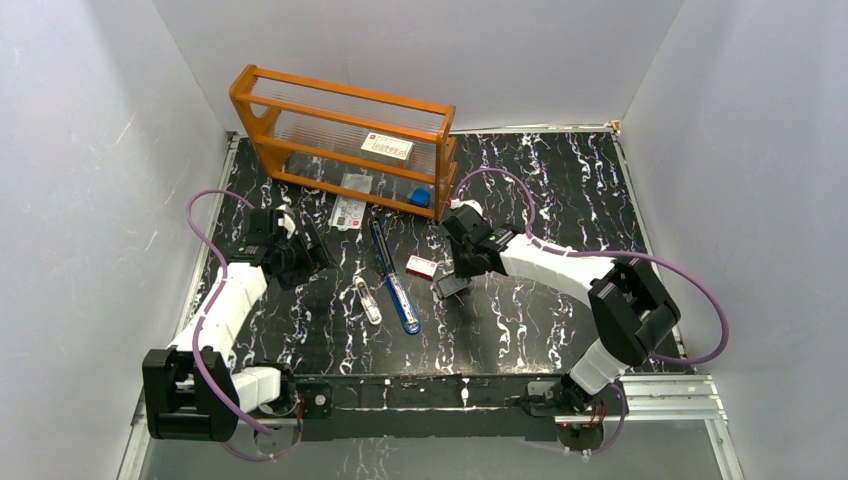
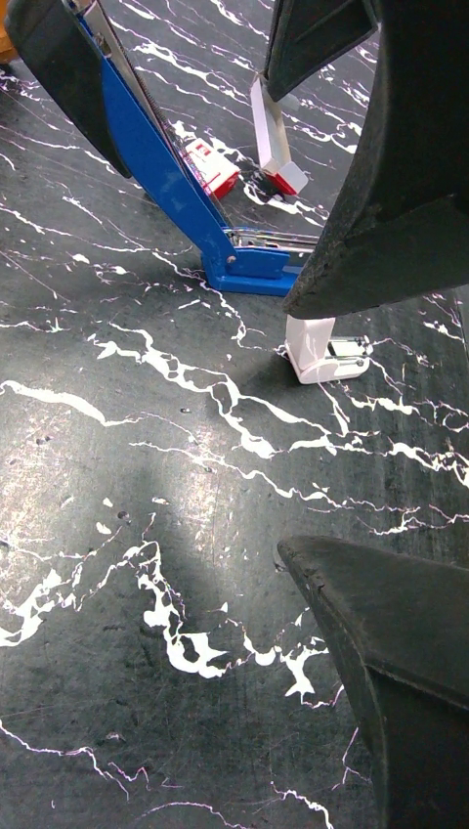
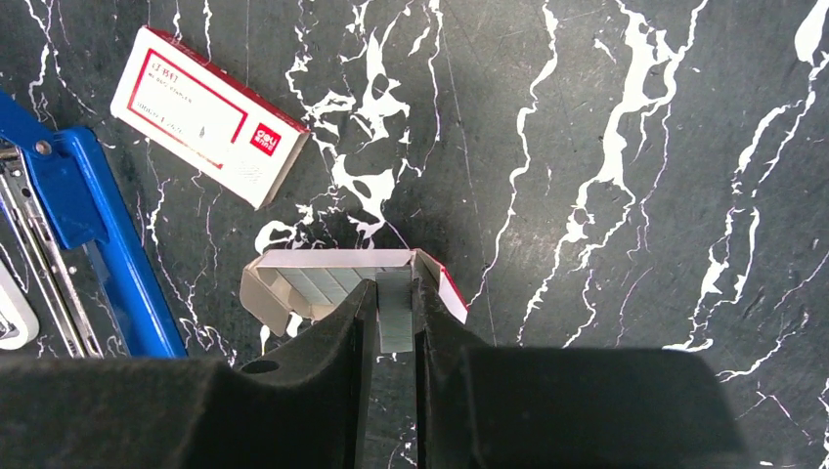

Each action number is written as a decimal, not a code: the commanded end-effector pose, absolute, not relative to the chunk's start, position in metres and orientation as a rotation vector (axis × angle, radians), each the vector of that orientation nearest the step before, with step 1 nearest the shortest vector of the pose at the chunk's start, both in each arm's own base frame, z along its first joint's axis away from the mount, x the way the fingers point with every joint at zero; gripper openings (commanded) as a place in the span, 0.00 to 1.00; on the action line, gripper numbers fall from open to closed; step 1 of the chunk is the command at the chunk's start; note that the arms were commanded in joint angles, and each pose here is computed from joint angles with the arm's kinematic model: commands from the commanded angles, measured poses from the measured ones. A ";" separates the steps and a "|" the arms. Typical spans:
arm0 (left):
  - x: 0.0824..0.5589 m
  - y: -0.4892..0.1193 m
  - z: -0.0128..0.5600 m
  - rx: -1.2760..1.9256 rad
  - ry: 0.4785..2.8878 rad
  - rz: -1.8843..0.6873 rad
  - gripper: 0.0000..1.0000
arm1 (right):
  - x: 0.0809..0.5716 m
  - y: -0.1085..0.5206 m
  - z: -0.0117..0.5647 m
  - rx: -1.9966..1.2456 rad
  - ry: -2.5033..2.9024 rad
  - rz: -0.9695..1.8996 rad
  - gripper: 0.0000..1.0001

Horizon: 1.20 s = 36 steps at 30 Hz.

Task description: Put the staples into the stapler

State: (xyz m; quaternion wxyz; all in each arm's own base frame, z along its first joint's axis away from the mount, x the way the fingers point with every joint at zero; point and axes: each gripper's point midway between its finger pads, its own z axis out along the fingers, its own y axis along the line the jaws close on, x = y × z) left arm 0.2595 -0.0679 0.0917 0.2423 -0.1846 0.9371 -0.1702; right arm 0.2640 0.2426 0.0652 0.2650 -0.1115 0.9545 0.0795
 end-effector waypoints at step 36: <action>0.256 -0.066 0.088 -0.499 2.568 -0.458 0.77 | 0.233 0.225 0.068 -0.536 2.749 0.180 0.32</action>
